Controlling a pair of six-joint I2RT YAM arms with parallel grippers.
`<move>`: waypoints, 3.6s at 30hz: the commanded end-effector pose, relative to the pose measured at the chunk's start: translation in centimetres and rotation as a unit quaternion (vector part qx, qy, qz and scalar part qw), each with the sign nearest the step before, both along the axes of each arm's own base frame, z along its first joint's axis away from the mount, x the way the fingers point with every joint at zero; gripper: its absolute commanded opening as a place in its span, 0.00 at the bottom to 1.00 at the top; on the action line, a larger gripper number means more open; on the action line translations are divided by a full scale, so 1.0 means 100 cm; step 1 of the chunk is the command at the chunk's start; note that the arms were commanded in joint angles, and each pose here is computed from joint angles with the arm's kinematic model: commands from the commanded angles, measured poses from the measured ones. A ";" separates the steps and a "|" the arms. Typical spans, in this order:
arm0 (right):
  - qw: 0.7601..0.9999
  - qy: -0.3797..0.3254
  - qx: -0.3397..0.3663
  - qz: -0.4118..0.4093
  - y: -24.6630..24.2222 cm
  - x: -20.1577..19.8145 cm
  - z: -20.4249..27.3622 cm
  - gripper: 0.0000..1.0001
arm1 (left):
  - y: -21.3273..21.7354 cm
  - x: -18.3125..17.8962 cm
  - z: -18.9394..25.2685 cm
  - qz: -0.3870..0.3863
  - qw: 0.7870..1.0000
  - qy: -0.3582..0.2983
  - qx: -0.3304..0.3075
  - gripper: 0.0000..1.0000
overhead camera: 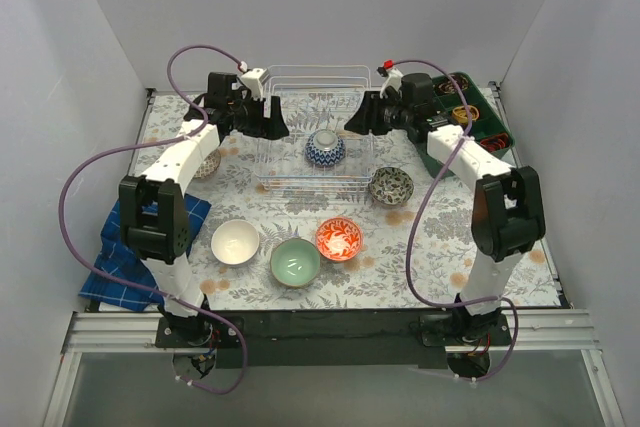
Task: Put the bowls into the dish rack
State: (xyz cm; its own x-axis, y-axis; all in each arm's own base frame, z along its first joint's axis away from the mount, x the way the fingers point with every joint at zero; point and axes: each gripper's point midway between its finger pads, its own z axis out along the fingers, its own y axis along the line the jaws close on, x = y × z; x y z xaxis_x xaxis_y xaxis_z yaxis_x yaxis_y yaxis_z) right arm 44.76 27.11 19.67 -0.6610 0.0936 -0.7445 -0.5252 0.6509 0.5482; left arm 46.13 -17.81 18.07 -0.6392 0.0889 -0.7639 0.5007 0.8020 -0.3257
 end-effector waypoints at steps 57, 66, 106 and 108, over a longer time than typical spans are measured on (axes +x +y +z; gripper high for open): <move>0.660 -0.331 -0.339 0.583 0.008 -0.284 -0.104 0.48 | 0.094 -0.119 0.057 0.113 0.990 -0.081 0.039 0.94; 0.667 -0.322 -0.317 0.592 0.006 -0.303 -0.098 0.48 | 0.091 -0.122 0.055 0.112 0.990 -0.077 0.030 0.94; 0.668 -0.319 -0.341 0.580 0.007 -0.300 -0.138 0.30 | 0.094 -0.128 0.061 0.120 0.989 -0.081 0.005 0.94; 0.669 -0.323 -0.346 0.573 0.007 -0.297 -0.138 0.27 | 0.094 -0.128 0.063 0.119 0.990 -0.081 0.002 0.94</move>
State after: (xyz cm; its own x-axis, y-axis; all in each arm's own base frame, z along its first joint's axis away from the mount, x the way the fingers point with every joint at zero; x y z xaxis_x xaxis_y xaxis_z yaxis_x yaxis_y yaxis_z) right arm 14.47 27.10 5.83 0.4684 -0.7228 -0.5080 -0.8820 -0.4157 -0.2218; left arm 33.91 -8.31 23.19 -0.5409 -0.0331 -0.8405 0.3252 0.9133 -0.2453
